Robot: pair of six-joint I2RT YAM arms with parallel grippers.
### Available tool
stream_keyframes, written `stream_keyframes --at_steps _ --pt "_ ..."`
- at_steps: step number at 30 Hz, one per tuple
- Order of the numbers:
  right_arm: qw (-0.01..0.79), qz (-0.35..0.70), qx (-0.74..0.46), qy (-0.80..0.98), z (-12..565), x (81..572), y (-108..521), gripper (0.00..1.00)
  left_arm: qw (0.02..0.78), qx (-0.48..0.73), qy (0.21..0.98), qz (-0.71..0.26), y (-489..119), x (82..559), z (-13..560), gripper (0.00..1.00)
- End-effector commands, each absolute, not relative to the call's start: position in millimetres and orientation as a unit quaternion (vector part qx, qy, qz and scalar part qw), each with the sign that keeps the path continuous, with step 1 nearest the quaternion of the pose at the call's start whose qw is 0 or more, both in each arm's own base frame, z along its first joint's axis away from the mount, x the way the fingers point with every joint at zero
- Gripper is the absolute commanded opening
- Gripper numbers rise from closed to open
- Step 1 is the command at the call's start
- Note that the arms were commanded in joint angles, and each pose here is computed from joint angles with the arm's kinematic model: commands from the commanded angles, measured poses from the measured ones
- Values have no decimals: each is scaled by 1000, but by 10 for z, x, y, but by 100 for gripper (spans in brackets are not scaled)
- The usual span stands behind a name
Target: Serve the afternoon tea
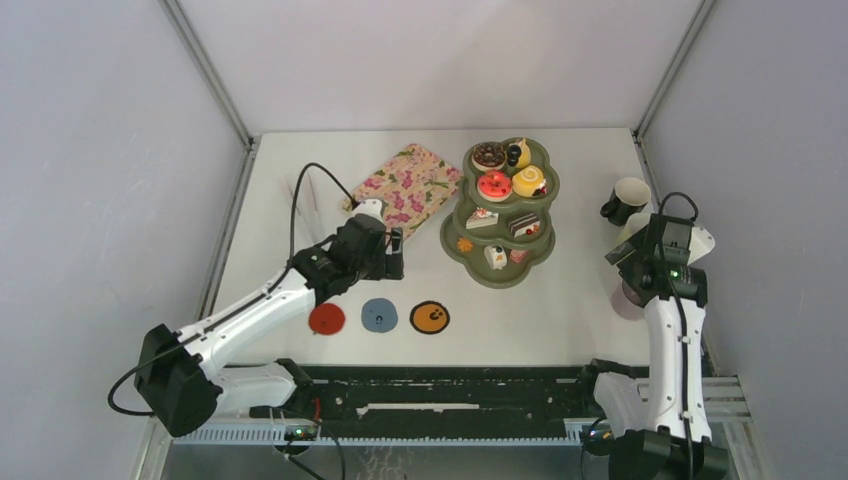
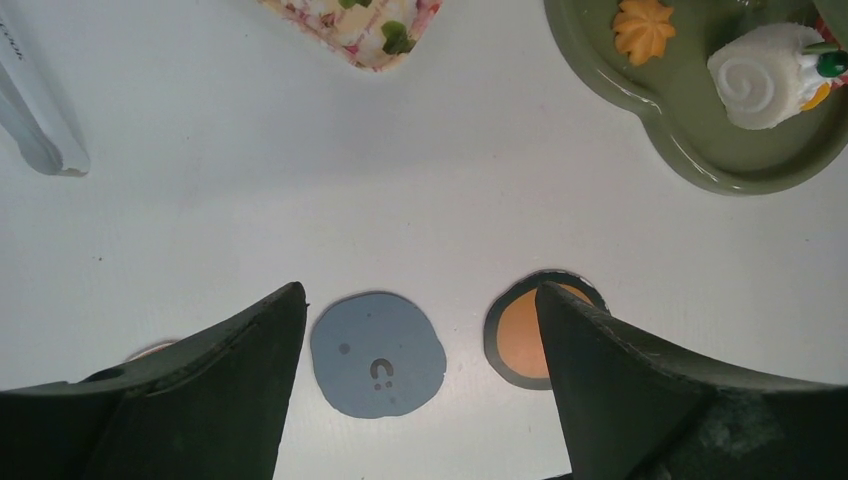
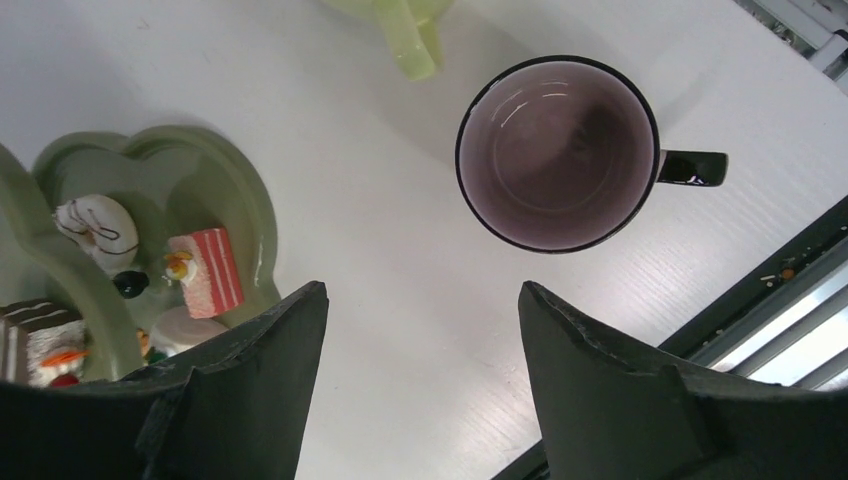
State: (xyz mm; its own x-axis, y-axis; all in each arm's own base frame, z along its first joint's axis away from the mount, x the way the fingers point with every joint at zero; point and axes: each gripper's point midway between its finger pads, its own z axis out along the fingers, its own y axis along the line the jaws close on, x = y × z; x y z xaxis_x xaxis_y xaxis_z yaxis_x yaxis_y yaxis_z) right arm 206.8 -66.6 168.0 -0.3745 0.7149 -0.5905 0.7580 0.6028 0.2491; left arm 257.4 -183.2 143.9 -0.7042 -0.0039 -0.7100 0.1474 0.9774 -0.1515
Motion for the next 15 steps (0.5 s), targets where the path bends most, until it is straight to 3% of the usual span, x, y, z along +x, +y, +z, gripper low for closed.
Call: stream_keyframes --at_steps 1,15 --pt "345 -28 438 830 1571 2227 -710 78 381 60 915 -115 -1973 2628 1377 88" --pt "315 -53 414 852 1100 2336 -804 78 366 82 916 -145 -2036 2497 1322 89"
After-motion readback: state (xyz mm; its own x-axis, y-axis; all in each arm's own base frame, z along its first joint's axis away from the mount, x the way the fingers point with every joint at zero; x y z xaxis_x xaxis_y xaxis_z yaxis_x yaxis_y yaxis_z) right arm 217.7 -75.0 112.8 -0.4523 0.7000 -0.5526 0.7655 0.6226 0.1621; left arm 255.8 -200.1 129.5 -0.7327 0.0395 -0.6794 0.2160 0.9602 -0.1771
